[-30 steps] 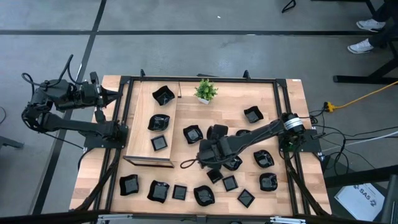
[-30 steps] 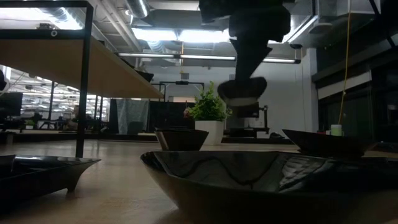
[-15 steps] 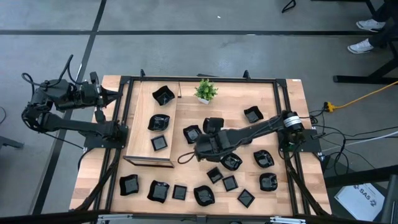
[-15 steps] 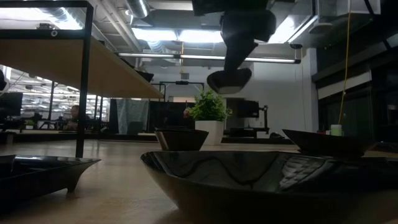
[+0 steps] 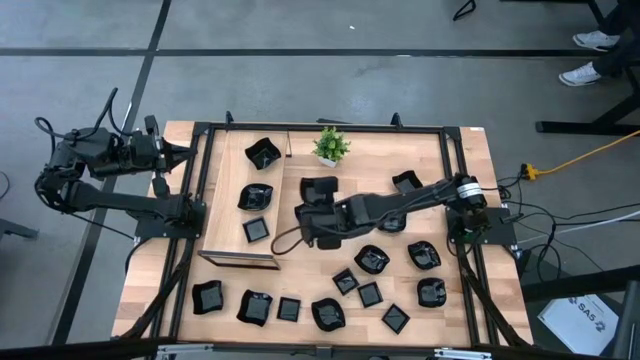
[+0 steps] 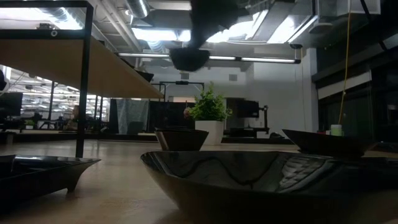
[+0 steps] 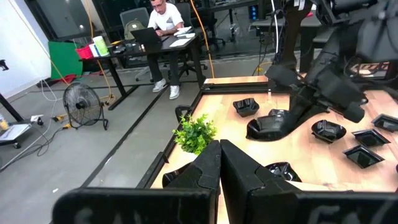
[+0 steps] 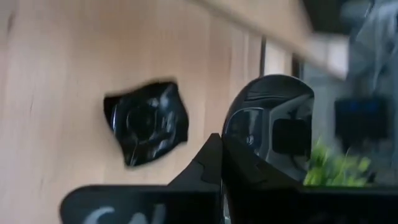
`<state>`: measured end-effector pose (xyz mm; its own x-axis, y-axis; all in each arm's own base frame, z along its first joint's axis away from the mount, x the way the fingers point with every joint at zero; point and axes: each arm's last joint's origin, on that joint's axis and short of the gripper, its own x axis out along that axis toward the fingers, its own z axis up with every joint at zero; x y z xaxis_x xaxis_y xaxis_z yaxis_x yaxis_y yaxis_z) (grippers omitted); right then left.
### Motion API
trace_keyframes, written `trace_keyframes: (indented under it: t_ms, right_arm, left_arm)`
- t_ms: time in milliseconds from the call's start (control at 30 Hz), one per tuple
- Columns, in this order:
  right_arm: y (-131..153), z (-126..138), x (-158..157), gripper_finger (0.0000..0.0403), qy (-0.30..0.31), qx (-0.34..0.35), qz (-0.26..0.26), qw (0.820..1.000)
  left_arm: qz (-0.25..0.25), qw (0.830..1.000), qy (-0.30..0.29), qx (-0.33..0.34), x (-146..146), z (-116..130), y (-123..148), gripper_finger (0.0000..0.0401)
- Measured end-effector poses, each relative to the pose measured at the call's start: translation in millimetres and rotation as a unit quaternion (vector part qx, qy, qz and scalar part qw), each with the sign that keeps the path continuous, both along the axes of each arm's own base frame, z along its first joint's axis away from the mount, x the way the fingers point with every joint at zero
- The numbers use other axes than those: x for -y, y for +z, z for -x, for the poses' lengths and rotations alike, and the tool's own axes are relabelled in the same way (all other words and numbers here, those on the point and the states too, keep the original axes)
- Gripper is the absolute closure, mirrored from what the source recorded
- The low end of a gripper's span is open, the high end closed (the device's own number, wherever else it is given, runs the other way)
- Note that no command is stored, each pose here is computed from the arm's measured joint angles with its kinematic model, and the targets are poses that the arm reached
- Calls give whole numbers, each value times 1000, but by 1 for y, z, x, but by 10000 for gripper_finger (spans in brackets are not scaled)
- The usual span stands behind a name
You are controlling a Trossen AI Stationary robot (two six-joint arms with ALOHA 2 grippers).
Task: Pick & Place Mini shaped plates
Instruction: Stack the black leaf shape plate on top of the black leaf shape plate on the shelf
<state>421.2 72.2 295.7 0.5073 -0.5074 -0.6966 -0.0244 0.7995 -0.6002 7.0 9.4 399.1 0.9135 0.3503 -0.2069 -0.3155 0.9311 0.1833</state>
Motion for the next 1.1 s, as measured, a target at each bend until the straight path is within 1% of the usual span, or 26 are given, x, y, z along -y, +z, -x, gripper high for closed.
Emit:
trace_keyframes:
  t_ms: [100, 233, 367, 500, 600, 800, 1000, 1100]
  right_arm:
    - [5, -7, 1, 400, 44, 9, 26, 999]
    - [11, -16, 2, 400, 117, 13, 63, 991]
    - [18, -26, 5, 400, 183, 45, 71, 979]
    - [23, -33, 10, 400, 260, 72, 49, 962]
    - [26, -37, 15, 400, 307, 92, 27, 947]
    - [32, -44, 32, 398, 341, 139, -7, 930]
    - [33, -47, 51, 394, 396, 176, -56, 900]
    - [28, -50, 60, 393, 412, 186, -72, 889]
  left_arm:
    - [0, 1000, 0, 0, 0, 0, 0, 397]
    - [0, 1000, 0, 0, 0, 0, 0, 397]
    - [0, 1000, 0, 0, 0, 0, 0, 397]
    - [0, 1000, 0, 0, 0, 0, 0, 397]
    - [0, 1000, 0, 0, 0, 0, 0, 397]
    - [0, 1000, 0, 0, 0, 0, 0, 397]
    - [0, 1000, 0, 0, 0, 0, 0, 397]
    - [0, 1000, 0, 0, 0, 0, 0, 397]
